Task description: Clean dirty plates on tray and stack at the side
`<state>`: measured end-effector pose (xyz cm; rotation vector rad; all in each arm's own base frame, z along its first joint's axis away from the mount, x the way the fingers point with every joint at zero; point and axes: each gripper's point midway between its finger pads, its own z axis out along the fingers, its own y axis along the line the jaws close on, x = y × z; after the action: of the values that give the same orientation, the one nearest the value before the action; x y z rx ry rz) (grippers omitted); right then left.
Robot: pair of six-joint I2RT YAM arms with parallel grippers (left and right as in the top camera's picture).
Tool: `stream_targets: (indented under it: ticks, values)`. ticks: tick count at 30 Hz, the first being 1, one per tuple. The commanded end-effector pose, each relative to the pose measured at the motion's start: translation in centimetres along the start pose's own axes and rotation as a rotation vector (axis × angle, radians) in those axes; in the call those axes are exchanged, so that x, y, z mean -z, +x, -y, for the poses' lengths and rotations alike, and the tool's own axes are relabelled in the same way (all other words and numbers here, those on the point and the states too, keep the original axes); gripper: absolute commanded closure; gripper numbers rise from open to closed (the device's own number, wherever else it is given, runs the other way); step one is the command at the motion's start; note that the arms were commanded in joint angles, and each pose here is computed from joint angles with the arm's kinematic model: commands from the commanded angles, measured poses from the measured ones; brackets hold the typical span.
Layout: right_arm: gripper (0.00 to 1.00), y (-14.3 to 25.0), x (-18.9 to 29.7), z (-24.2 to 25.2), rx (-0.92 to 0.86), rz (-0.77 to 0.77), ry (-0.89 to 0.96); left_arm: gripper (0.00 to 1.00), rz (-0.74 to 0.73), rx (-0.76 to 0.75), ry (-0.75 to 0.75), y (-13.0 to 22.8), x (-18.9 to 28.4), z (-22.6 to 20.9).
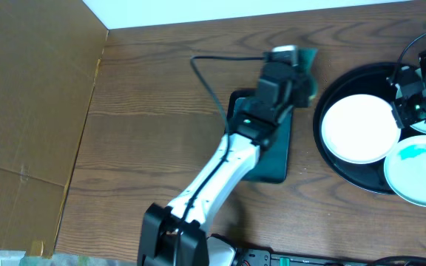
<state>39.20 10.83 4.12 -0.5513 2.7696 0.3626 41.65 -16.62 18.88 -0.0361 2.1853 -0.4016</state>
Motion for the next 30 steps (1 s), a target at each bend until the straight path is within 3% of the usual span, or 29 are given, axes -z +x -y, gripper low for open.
stream_targets:
  ticks: [1,15,21,30]
  values:
    - [0.99,-1.7,3.0,-0.5,0.077,0.068,0.106,0.93,-0.017,0.054,-0.055,-0.5,1.2,-2.9]
    - [0.99,-6.0,12.5,-2.4,0.253,0.274,0.689,0.93,-0.183,0.207,-0.315,2.5,3.4,-13.9]
    - [0.99,-7.7,16.4,-5.5,0.450,0.342,0.884,0.93,-0.219,0.242,-0.363,3.4,4.1,-15.8]
    - [0.99,-9.4,19.8,-10.2,0.802,0.301,1.151,0.93,-0.242,0.248,-0.374,3.9,4.4,-16.0]
